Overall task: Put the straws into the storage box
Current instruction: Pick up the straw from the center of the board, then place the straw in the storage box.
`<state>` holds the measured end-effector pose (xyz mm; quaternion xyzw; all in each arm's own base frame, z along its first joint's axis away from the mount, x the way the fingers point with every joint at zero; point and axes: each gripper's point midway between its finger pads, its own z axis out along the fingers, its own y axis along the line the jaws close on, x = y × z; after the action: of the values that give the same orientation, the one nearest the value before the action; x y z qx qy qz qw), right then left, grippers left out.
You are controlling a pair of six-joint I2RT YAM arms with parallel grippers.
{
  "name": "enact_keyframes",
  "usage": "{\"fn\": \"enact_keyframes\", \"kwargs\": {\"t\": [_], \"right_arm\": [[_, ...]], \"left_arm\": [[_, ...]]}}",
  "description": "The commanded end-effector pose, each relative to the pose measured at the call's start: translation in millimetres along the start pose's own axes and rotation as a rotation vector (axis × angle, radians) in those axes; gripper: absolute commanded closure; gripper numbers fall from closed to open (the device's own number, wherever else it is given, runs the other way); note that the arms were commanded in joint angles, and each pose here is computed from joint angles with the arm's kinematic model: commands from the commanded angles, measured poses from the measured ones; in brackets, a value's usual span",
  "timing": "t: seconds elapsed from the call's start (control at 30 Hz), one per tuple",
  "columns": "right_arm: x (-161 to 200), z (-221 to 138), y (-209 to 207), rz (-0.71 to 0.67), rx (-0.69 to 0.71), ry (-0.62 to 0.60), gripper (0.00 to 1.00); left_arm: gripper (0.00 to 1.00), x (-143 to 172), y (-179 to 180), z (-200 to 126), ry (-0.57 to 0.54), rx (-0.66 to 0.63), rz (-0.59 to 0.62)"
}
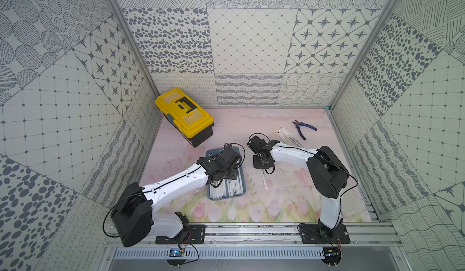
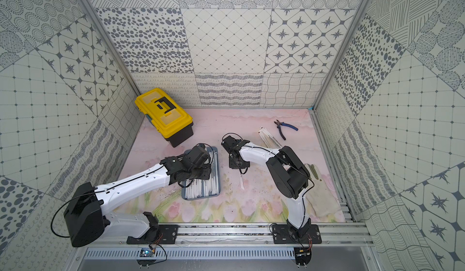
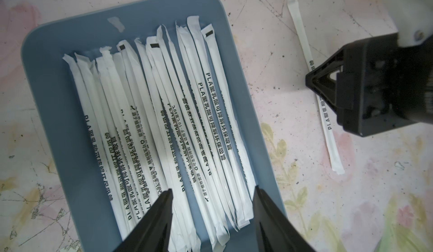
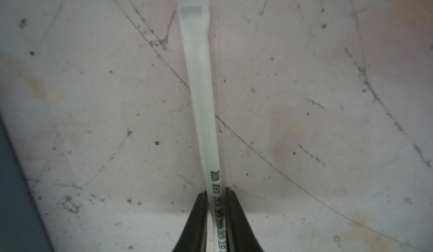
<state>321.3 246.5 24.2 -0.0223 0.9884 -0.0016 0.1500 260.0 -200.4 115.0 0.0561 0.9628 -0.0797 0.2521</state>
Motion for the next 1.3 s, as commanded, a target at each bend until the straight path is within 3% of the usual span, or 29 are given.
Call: {"fn": "enact_keyframes", "kwargs": {"t": [0.0,0.13,0.27,0.37,0.47,0.67,1.07,1.13,1.27], "right_arm": [[-2,4,-1,0.012,0.002,-0.012,0.88],[-22,-42,21,-0.004,-0.049,-0.109,0.9],[-19,-88,77,-0.034,-0.174,-0.167,0.91],[-4,-98,131,-0.015,-0.301,-0.186,0.92],[5,-94,179,-0.02,-0.363,-0.167,0.92],[9,-76,228,-0.061,-0.384,-0.149,0.92],[13,-38,225,-0.057,-0.316,-0.098,0.87],[12,-45,227,-0.058,-0.329,-0.092,0.78],[-5,-91,218,-0.042,-0.391,-0.139,0.75]], "left_arm": [[0.41,-9,1,-5,-0.036,-0.009,0.007],[0.41,-19,32,-22,-0.075,-0.087,-0.034],[0.41,-26,94,-51,-0.121,-0.229,-0.154],[0.41,-19,148,-70,-0.138,-0.352,-0.26],[0.41,-11,176,-80,-0.144,-0.369,-0.341],[0.41,-11,172,-85,-0.168,-0.305,-0.376],[0.41,-8,159,-73,-0.146,-0.224,-0.403],[0.42,-8,158,-73,-0.145,-0.219,-0.404],[0.42,-15,155,-79,-0.159,-0.205,-0.392]]}}
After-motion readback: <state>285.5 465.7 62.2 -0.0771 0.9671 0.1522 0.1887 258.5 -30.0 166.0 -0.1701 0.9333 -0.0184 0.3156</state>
